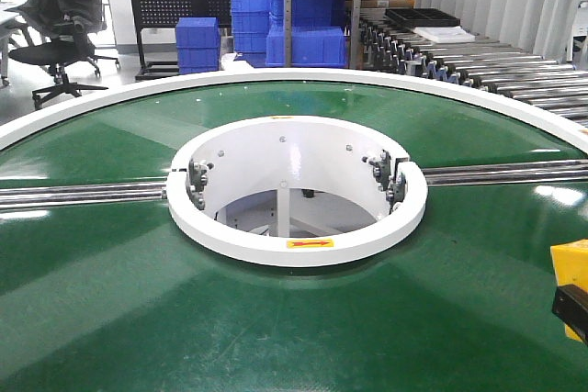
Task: Pick red and yellow blocks into blue bin
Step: 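Lift the red cube and yellow brick off the belt with both grippers, then drive the base to the shelf holding both blocks in the grippers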
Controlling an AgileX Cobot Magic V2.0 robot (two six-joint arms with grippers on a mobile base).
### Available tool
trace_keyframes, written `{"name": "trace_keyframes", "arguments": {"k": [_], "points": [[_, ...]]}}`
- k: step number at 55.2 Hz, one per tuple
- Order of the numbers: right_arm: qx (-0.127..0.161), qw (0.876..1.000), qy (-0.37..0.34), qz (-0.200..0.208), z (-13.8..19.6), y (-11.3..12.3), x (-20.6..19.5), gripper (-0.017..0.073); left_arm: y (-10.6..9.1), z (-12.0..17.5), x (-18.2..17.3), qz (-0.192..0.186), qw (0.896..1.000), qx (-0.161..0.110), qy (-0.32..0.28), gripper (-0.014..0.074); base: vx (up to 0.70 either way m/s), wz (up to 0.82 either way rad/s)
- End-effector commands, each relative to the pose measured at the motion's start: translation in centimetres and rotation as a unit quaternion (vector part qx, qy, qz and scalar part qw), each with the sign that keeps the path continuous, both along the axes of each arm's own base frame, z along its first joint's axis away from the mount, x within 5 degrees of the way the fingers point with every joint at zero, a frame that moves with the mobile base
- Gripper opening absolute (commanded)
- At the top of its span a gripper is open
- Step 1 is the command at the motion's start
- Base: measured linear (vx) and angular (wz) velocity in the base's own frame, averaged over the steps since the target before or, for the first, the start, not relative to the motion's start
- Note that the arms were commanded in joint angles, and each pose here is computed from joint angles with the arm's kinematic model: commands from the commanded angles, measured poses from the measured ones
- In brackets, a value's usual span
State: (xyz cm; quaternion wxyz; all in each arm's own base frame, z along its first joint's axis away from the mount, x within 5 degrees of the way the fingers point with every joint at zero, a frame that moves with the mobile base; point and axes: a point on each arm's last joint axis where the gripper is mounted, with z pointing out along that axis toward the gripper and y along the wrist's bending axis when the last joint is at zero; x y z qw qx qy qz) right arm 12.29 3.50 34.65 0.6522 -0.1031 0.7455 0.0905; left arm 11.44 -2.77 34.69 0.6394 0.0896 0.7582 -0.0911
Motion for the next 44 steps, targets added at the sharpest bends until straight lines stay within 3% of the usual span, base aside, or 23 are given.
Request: {"name": "trace_keyframes", "arguments": {"k": [1,44], "points": [[0.005,0.998,-0.056,0.000,1.74,-0.02,-0.02,-0.0010,0.16,1.58,0.02,0.010,0.999,-0.018,-0.050,-0.0001,0.00,0.00],[0.007,0.998,-0.056,0.001,1.74,-0.01,-0.02,-0.0010,0.14,1.53,0.02,0.009,0.999,-0.018,-0.047,0.0000,-0.02,0.06]]}}
